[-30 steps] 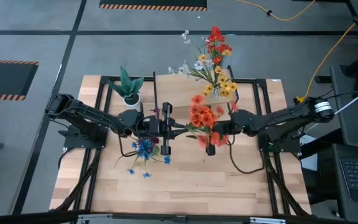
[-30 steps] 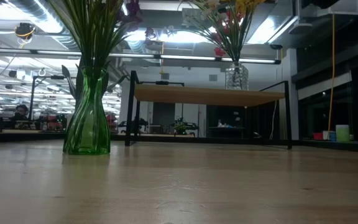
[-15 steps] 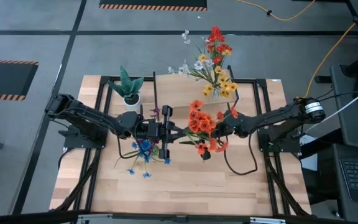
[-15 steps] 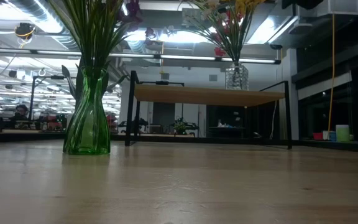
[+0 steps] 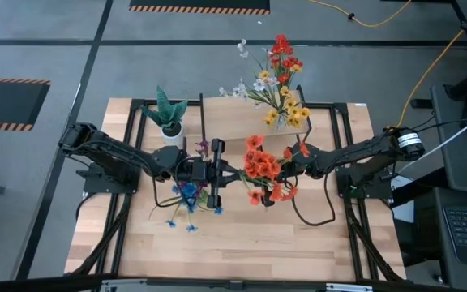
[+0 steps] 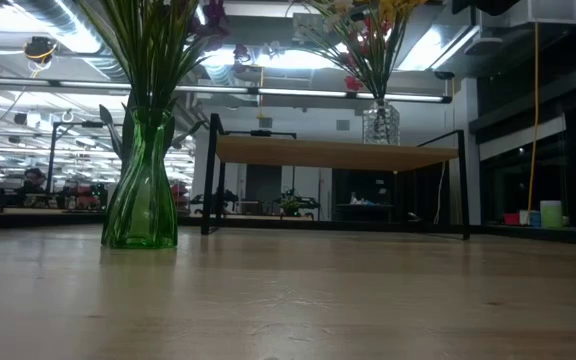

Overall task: Pick and place flowers into a vace then onto a shelf
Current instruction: Put the orange flowers into the green transparent vase

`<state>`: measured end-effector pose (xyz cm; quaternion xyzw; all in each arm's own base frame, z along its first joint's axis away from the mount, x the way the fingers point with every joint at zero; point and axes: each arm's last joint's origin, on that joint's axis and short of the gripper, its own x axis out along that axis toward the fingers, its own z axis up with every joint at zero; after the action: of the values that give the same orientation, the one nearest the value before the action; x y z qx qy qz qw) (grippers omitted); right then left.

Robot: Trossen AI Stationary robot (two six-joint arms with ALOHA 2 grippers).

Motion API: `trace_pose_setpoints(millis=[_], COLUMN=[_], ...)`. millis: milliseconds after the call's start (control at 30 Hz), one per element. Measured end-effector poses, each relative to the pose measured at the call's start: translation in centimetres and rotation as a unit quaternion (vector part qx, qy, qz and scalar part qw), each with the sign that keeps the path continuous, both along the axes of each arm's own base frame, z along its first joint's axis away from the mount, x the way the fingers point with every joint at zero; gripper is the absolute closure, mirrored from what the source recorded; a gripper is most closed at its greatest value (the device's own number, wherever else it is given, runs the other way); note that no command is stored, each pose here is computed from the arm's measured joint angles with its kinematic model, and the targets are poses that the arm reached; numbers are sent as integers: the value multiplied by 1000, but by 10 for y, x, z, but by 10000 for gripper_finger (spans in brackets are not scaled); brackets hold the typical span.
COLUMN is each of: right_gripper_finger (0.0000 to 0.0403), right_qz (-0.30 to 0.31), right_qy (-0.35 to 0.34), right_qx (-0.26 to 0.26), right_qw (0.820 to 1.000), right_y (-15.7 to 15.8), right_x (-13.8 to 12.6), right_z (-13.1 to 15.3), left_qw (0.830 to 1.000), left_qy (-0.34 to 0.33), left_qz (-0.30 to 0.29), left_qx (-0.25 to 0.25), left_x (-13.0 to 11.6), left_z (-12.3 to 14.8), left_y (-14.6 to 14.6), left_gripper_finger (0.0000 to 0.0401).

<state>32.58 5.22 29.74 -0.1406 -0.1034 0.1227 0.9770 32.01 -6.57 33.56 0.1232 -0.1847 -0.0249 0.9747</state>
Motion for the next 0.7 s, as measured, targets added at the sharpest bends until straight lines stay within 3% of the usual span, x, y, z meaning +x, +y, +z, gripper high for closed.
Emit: trace_pose_setpoints(millis=[267, 700], right_gripper_finger=[394, 395], right_qz=[5, 9], right_qy=[14, 58], right_qx=[9, 13], right_qw=[1000, 998], right_y=[0, -1], right_x=[-1, -15], right_z=[0, 8], left_qw=[1000, 999], left_qy=[7, 34], left_qz=[-6, 7], left_qx=[-18, -32], left_x=[0, 0], left_z=[-1, -5], left_y=[-2, -6], left_gripper_finger=[388, 305])
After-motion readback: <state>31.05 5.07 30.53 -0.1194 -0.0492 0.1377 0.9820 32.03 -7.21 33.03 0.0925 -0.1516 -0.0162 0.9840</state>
